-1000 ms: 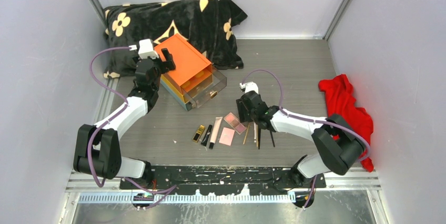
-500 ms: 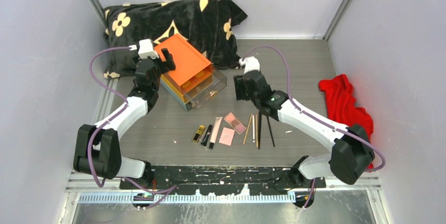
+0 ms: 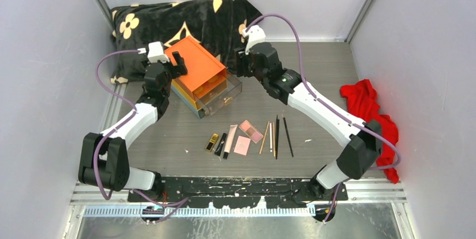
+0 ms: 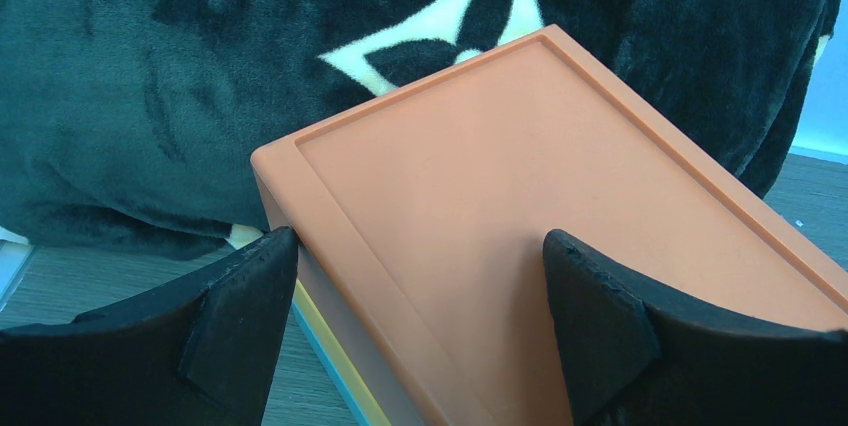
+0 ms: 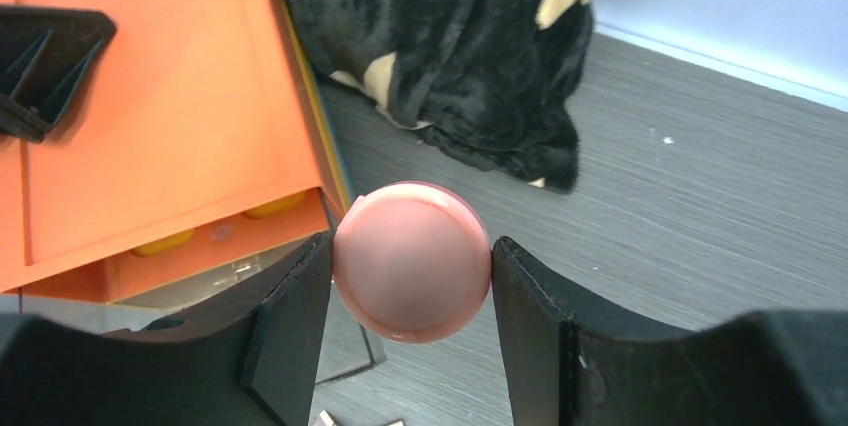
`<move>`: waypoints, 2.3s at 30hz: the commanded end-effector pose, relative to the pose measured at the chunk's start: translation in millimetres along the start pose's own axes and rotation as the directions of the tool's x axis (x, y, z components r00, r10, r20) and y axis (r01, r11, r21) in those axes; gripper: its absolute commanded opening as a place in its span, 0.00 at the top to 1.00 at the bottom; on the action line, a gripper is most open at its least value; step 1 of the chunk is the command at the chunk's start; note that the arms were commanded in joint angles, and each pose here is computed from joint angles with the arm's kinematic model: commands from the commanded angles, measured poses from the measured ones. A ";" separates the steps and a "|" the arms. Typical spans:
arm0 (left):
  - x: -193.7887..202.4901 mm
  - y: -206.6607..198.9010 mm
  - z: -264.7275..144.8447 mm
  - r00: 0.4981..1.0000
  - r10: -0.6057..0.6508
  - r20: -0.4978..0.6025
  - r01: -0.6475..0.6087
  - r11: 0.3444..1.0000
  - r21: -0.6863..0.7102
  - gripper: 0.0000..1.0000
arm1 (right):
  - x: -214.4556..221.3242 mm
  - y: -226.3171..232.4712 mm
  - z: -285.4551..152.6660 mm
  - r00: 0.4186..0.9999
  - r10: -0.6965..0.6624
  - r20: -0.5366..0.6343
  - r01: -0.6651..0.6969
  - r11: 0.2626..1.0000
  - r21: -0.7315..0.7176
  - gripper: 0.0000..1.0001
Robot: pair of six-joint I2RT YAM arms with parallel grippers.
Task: Organize the makeup
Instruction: Place the makeup in the drawer.
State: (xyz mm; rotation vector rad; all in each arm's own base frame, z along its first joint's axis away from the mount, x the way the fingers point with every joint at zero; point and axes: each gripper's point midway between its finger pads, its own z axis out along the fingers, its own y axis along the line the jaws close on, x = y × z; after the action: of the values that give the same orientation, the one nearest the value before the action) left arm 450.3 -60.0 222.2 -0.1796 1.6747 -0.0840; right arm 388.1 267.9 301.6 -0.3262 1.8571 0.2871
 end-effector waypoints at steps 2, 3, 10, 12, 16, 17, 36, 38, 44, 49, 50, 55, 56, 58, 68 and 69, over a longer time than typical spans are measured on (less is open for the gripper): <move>122.3 1.4 -30.2 0.908 0.151 -0.390 -0.117 0.987 0.110 0.12 | -2.7 38.7 8.8 1.000 -0.004 -0.018 0.001 0.986 -0.165 0.63; 121.8 0.8 -29.7 0.909 0.151 -0.389 -0.116 0.987 0.111 0.12 | -0.5 43.9 10.2 1.000 -0.004 -0.023 0.000 0.983 -0.182 0.63; 121.7 1.0 -29.8 0.909 0.149 -0.390 -0.115 0.987 0.109 0.12 | 16.3 76.1 10.2 0.998 -0.030 -0.057 0.014 0.964 -0.265 0.62; 122.0 1.3 -29.7 0.908 0.151 -0.390 -0.118 0.987 0.109 0.12 | 20.6 82.3 7.7 0.998 -0.034 -0.061 0.016 0.960 -0.278 0.63; 121.9 0.9 -29.8 0.909 0.150 -0.390 -0.116 0.987 0.110 0.12 | 28.6 91.4 5.2 0.996 -0.038 -0.075 0.014 0.954 -0.298 0.62; 121.6 1.1 -29.8 0.909 0.150 -0.389 -0.116 0.987 0.109 0.12 | 31.7 93.0 5.8 0.996 -0.041 -0.081 0.014 0.953 -0.303 0.62; 121.6 1.8 -30.6 0.909 0.148 -0.389 -0.115 0.987 0.108 0.12 | 68.8 96.4 25.9 0.981 -0.121 -0.154 0.072 0.953 -0.294 0.34; 122.1 1.2 -30.8 0.908 0.149 -0.391 -0.115 0.987 0.110 0.12 | 66.5 95.3 24.8 0.981 -0.130 -0.141 0.084 0.952 -0.295 0.29; 121.9 1.3 -30.7 0.909 0.149 -0.390 -0.115 0.987 0.109 0.12 | 51.0 92.4 20.5 0.985 -0.143 -0.092 0.111 0.951 -0.290 0.25; 121.8 1.4 -31.1 0.908 0.149 -0.390 -0.115 0.987 0.109 0.15 | 16.5 76.7 -5.9 0.993 -0.114 0.027 0.117 0.962 -0.246 0.25; 122.0 1.7 -31.1 0.908 0.148 -0.391 -0.114 0.988 0.107 0.15 | 12.9 70.6 -12.9 0.992 -0.117 0.044 0.124 0.965 -0.230 0.25; 122.1 1.5 -30.9 0.908 0.149 -0.392 -0.115 0.987 0.108 0.15 | -7.0 34.4 -47.7 0.980 -0.140 0.140 0.157 0.981 -0.117 0.23; 122.4 1.9 -31.0 0.908 0.148 -0.392 -0.115 0.988 0.107 0.15 | -7.8 29.3 -54.2 0.977 -0.148 0.156 0.165 0.980 -0.107 0.22; 121.8 1.7 -30.9 0.908 0.149 -0.391 -0.116 0.987 0.107 0.15 | -6.1 21.2 -65.4 0.974 -0.153 0.167 0.170 0.981 -0.093 0.20; 122.6 1.6 -30.6 0.906 0.150 -0.396 -0.116 0.987 0.107 0.15 | 131.2 5.4 -85.0 0.973 -0.148 -0.175 0.124 0.982 -0.141 0.22; 122.9 2.0 -30.7 0.905 0.150 -0.397 -0.117 0.987 0.107 0.15 | 146.5 7.2 -86.1 0.969 -0.132 -0.209 0.101 0.983 -0.153 0.23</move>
State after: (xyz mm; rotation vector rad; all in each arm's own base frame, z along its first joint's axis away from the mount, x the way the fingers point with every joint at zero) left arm 449.7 -58.9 224.1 -0.1798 1.6710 -0.0837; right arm 293.3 239.6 242.1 -0.5774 1.8684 0.2662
